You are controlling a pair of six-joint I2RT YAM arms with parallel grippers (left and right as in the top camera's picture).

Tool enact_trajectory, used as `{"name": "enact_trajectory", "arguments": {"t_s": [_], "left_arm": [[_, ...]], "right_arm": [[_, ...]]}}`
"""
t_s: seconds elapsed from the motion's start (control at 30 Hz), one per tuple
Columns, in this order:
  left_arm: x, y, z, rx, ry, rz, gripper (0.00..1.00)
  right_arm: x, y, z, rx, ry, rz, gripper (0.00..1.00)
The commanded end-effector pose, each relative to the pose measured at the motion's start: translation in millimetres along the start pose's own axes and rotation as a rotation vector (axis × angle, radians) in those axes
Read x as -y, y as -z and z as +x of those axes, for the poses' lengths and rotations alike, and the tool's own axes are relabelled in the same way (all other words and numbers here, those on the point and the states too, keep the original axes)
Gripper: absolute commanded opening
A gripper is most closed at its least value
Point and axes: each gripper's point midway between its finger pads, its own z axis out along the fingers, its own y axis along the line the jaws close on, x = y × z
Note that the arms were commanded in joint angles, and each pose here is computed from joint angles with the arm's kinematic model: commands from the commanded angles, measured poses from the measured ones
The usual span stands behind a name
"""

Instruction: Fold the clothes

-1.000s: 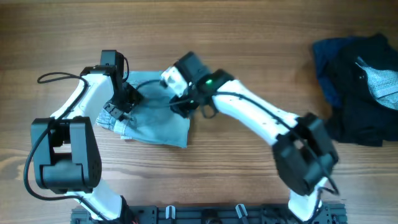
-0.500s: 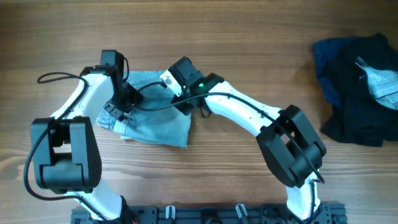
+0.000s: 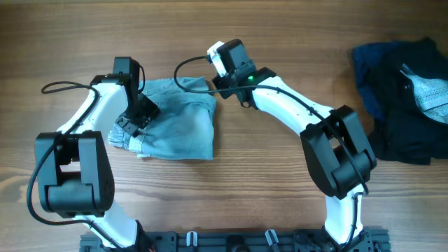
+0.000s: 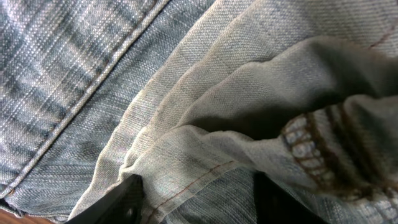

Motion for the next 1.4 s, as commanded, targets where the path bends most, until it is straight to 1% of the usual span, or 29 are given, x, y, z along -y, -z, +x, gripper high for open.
{"name": "enact_trajectory", "arguments": {"t_s": [0.0, 0.03, 0.07, 0.13, 0.2, 0.3, 0.43, 0.57, 0.67, 0.77, 0.8, 0.83, 0.87, 0.9, 1.0, 1.03, 1.07, 1.1, 1.13, 1.23, 1.3, 1.37], "left_arm": [[-27.9, -22.6, 6.6, -0.028, -0.012, -0.119, 0.57], [-27.9, -22.6, 6.6, -0.028, -0.012, -0.119, 0.58], [-27.9, -22.6, 6.6, -0.028, -0.012, -0.119, 0.58], [-27.9, -22.6, 6.6, -0.028, -0.012, -0.119, 0.59], [-27.9, -22.6, 6.6, -0.028, -0.012, -0.119, 0.59], [-27.8, -22.6, 6.6, -0.028, -0.012, -0.119, 0.59], [-28.7, -22.5, 7.6, -0.032, -0.012, -0.122, 0.59], [-29.0, -22.5, 7.7, -0.033, -0.012, -0.123, 0.60], [-29.0, -22.5, 7.7, -0.033, -0.012, -0.123, 0.60], [-29.0, -22.4, 7.8, -0.033, -0.012, -0.124, 0.60], [-29.0, -22.4, 7.8, -0.033, -0.012, -0.124, 0.60], [-29.0, -22.4, 7.8, -0.033, -0.012, -0.124, 0.60], [-29.0, -22.4, 7.8, -0.033, -0.012, -0.124, 0.60], [-29.0, -22.4, 7.8, -0.033, -0.012, -0.124, 0.60], [-29.0, -22.4, 7.8, -0.033, -0.012, -0.124, 0.60], [-29.0, -22.4, 7.8, -0.033, -0.012, -0.124, 0.60], [-29.1, -22.4, 7.8, -0.033, -0.015, -0.124, 0.60], [-29.1, -22.4, 7.8, -0.033, -0.016, -0.124, 0.59], [-29.1, -22.4, 7.8, -0.033, -0.016, -0.124, 0.59], [-29.1, -22.4, 7.7, -0.033, -0.020, -0.124, 0.57], [-29.3, -22.4, 8.0, -0.037, -0.058, -0.124, 0.56], [-29.2, -22.4, 7.8, -0.036, -0.060, -0.124, 0.56]], "right_arm": [[-21.8, -0.5, 15.9, -0.067, -0.029, -0.084, 0.21], [-31.7, 9.1, 21.2, -0.101, -0.049, -0.144, 0.40], [-40.7, 20.5, 24.6, -0.126, -0.064, -0.199, 0.44], [-49.0, 47.4, 22.8, -0.144, -0.083, -0.260, 0.45], [-47.6, 75.2, 11.1, -0.114, -0.080, -0.268, 0.47], [-49.6, 93.6, 2.5, -0.080, -0.038, -0.293, 0.54], [-82.5, 83.8, 15.7, -0.120, -0.026, -0.475, 0.54], [-90.5, 36.3, 48.6, -0.220, -0.053, -0.486, 0.54], [-91.5, 23.5, 54.7, -0.229, -0.051, -0.484, 0.55], [-91.8, 13.6, 50.2, -0.198, -0.048, -0.480, 0.54], [-89.7, 11.3, 46.9, -0.184, -0.050, -0.466, 0.52], [-84.2, 7.9, 42.9, -0.171, -0.067, -0.430, 0.36], [-82.9, 7.0, 40.9, -0.162, -0.065, -0.422, 0.30], [-83.0, 6.1, 40.8, -0.160, -0.065, -0.422, 0.28], [-84.1, 0.6, 47.1, -0.178, -0.068, -0.423, 0.33], [-84.0, 0.2, 46.7, -0.176, -0.067, -0.423, 0.26], [-81.5, -1.3, 44.0, -0.164, -0.065, -0.409, 0.16], [-75.9, -4.1, 40.4, -0.149, -0.063, -0.375, 0.08], [-69.1, -7.4, 34.4, -0.124, -0.061, -0.336, 0.04], [-56.9, -12.2, 16.4, -0.049, -0.071, -0.280, 0.04], [-42.1, -15.7, 2.0, 0.009, -0.075, -0.204, 0.04], [-32.0, -17.1, -8.6, 0.053, -0.075, -0.148, 0.04]]}}
